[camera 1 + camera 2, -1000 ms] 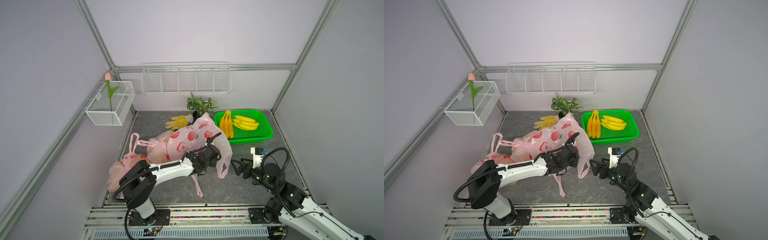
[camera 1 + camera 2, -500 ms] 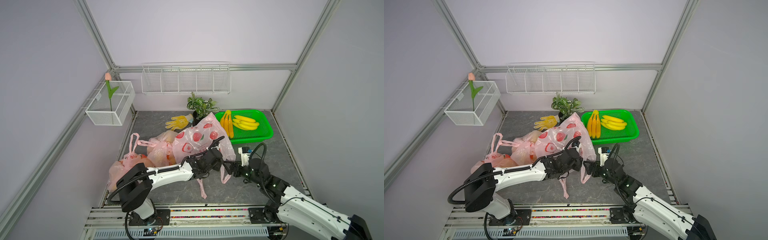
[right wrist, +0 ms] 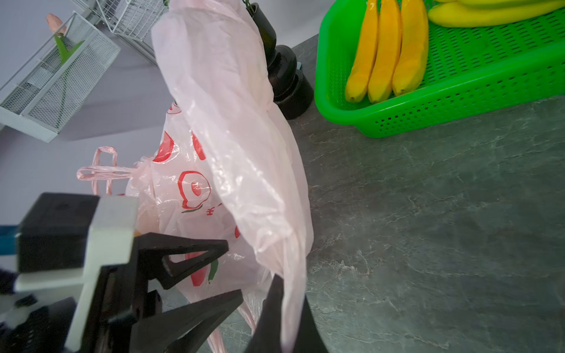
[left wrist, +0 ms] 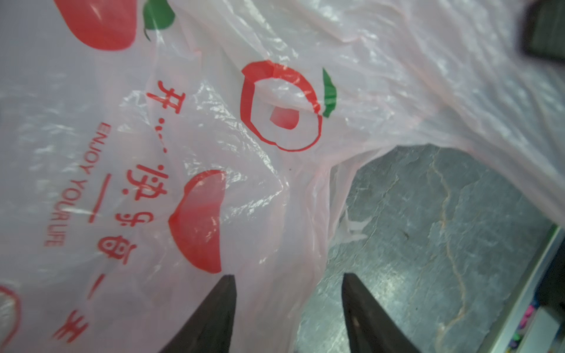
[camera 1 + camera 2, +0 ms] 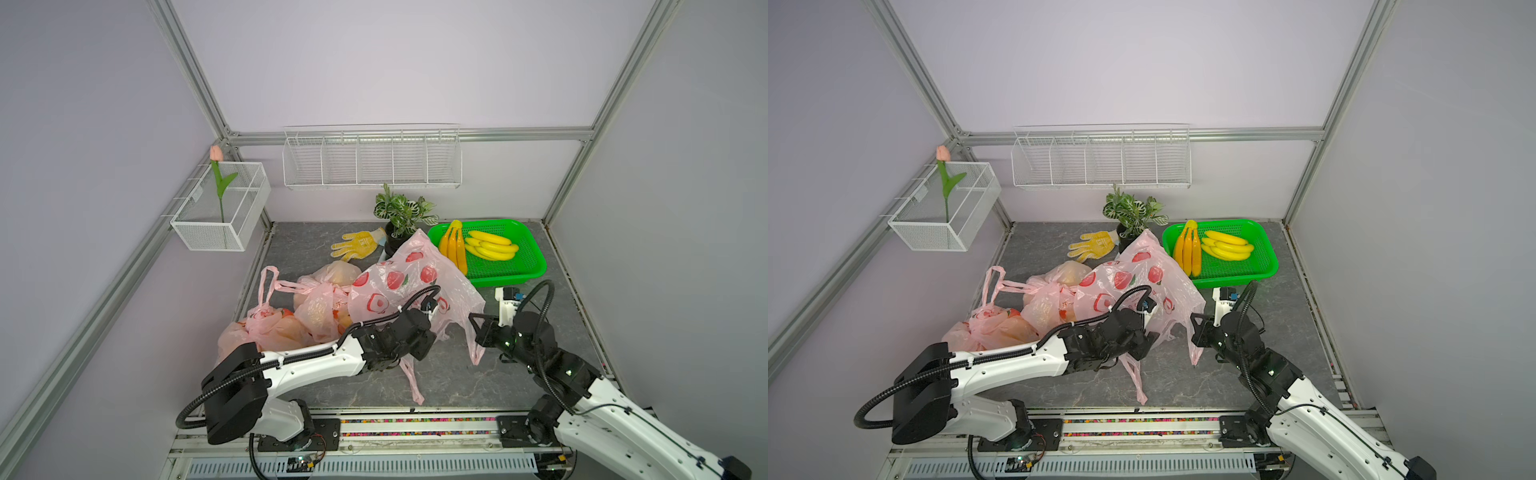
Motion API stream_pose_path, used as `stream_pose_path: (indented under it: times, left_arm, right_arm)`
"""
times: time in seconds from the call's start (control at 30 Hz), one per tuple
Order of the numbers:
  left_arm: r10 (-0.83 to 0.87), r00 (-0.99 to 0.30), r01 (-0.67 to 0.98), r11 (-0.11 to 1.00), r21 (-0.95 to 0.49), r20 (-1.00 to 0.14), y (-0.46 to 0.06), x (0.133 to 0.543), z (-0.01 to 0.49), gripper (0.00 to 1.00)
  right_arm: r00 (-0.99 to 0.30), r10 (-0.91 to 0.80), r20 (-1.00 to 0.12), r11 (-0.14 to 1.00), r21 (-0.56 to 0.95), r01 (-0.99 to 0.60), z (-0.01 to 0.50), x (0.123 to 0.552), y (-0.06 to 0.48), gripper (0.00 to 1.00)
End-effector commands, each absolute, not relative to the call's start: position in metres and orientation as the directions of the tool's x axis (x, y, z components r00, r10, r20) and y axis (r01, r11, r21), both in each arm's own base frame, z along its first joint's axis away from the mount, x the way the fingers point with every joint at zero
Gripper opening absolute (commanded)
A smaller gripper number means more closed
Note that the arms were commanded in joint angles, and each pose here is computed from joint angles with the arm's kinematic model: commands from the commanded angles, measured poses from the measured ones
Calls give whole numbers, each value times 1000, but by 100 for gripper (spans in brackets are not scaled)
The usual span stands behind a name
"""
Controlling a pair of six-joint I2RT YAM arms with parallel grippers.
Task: Place the banana into a plastic bag & tie a knot
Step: Open the plastic bag.
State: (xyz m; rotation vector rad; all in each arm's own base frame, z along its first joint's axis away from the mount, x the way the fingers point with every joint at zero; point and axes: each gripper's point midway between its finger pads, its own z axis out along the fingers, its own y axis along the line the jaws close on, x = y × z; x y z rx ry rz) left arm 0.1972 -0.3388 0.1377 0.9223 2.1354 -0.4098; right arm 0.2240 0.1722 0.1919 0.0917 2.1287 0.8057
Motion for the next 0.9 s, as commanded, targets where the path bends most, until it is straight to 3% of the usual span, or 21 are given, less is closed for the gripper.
stream_pose_path:
  times: [0.0,0.3,0.43,0.57,0.67,0.87]
  left_arm:
    - [587,-380,733,663,155,-715,-321,194,133,69]
    - [723,-335,779,573,254,-604,-349,184,92,83]
    - [708,-375,724,627,289,-599,-355,198,82,82]
    - [697,-412,632,683,367,-587,-351,216,75,60]
    - [680,-418,600,704,379,-602,-349,220,76,36]
    - [588,-394,625,735,264,-706,-349,212,101,2]
  right_arm:
    - [-669,342,-660,802,576,-158,191,225,169,7]
    - [-682,358,-638,780,606,-156,195,224,173,7]
    - [-685,363,-632,781,607,-146,194,223,171,7]
    - [-686,372,-625,786,605,-126,190,223,167,7]
    - [-690,376,-618,796,597,-101,184,223,162,8]
    - [-707,365,-606,835,548,-40,162,231,146,11]
